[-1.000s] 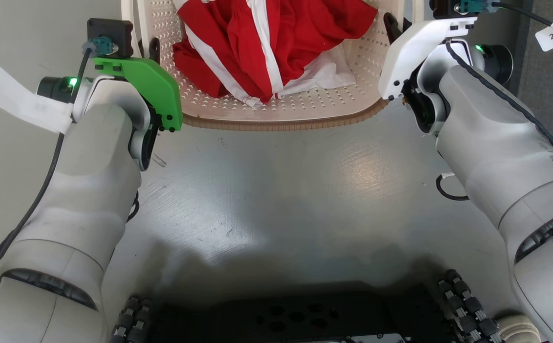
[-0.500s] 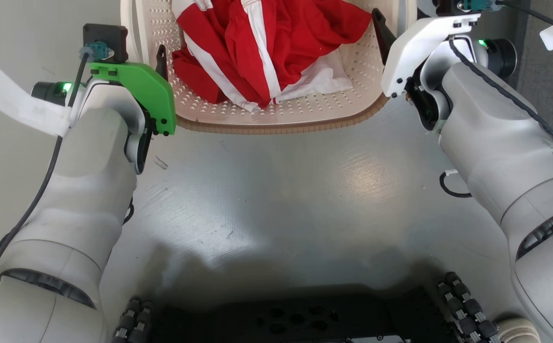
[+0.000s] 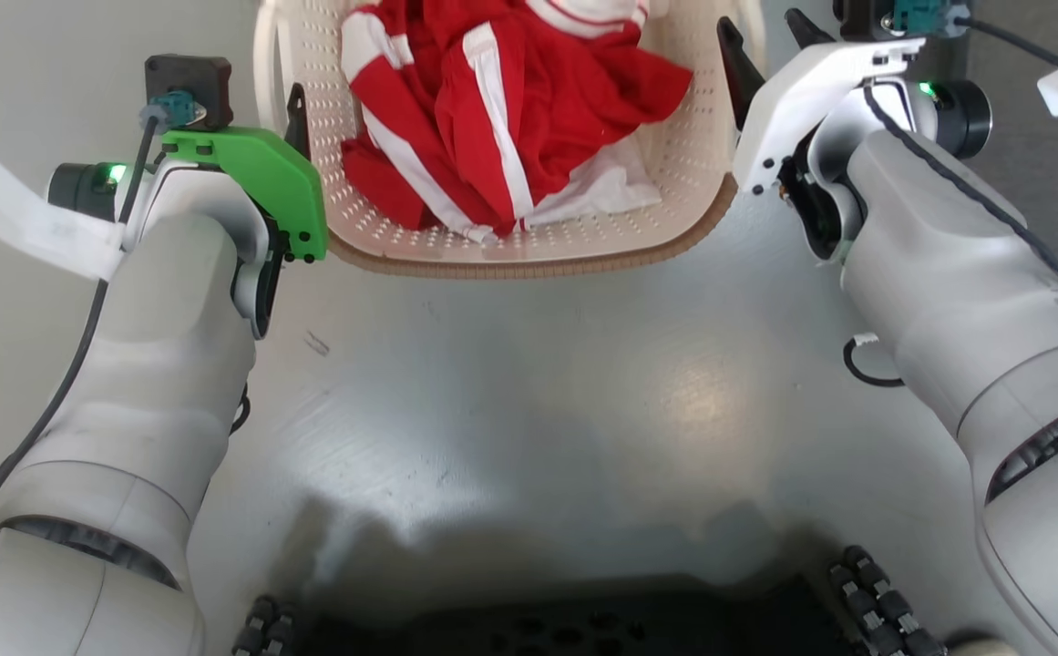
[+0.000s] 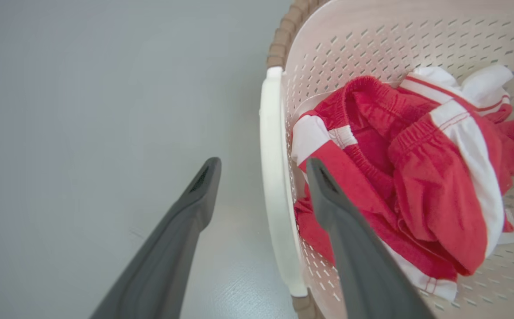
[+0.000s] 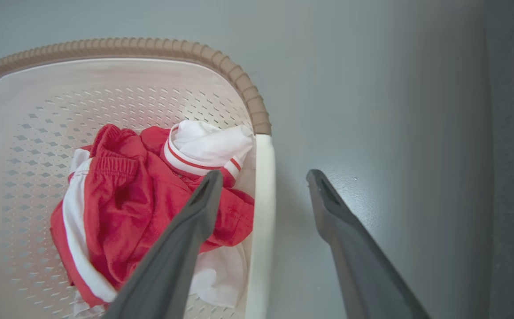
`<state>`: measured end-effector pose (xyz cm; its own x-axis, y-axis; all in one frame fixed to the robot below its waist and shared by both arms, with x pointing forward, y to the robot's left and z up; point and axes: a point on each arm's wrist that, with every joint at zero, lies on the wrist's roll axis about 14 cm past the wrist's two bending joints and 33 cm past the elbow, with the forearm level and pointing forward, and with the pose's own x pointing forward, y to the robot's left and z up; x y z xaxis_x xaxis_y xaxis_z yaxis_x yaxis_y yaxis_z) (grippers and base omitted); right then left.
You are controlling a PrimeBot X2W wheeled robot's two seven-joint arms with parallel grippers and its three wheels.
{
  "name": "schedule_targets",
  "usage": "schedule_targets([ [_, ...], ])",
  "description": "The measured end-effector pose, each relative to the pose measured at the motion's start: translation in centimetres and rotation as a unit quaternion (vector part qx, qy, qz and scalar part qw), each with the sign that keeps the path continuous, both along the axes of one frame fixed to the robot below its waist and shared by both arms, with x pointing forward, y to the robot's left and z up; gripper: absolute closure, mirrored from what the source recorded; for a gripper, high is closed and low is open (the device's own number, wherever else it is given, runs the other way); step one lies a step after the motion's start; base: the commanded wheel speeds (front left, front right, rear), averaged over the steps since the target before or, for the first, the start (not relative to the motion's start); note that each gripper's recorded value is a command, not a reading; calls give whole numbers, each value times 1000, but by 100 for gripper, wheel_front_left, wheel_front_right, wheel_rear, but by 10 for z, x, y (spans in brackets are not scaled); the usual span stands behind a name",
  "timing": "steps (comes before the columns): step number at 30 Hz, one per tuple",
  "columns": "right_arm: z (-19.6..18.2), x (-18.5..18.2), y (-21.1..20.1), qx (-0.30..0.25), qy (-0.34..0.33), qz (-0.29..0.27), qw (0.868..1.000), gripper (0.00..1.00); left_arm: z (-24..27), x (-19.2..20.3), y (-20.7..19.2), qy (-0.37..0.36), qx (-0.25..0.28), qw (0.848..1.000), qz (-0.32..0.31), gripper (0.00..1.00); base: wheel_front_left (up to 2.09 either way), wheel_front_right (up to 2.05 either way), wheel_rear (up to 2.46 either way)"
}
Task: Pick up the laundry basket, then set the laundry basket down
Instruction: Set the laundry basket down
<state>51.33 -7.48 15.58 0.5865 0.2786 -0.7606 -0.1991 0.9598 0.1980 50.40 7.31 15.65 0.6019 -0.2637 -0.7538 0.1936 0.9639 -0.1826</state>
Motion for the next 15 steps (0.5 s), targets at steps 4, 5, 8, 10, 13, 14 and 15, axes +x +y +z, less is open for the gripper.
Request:
schedule_targets([
  [4,17,4,-1,3,-19,-1,1000,0,21,13,3,-32,-2,999,6,0,0,0,0],
  [5,23,7,-1,3,-28,-2,1000,0,27,17,3,-41,-3,999,9,0,0,0,0],
  [8,42,15,-2,4,-51,-4,999,0,45,26,5,-67,-4,998,11,0,0,0,0],
  [10,54,20,-3,8,-66,-7,998,0,56,30,8,-78,-5,997,18,0,0,0,0],
  [13,71,23,-3,16,-84,-12,996,0,71,32,11,-92,-7,995,25,0,0,0,0],
  [14,78,24,-3,18,-91,-14,996,0,76,33,11,-97,-10,995,29,0,0,0,0],
  [15,83,24,-3,20,-96,-15,995,0,81,33,11,-101,-14,994,33,0,0,0,0],
])
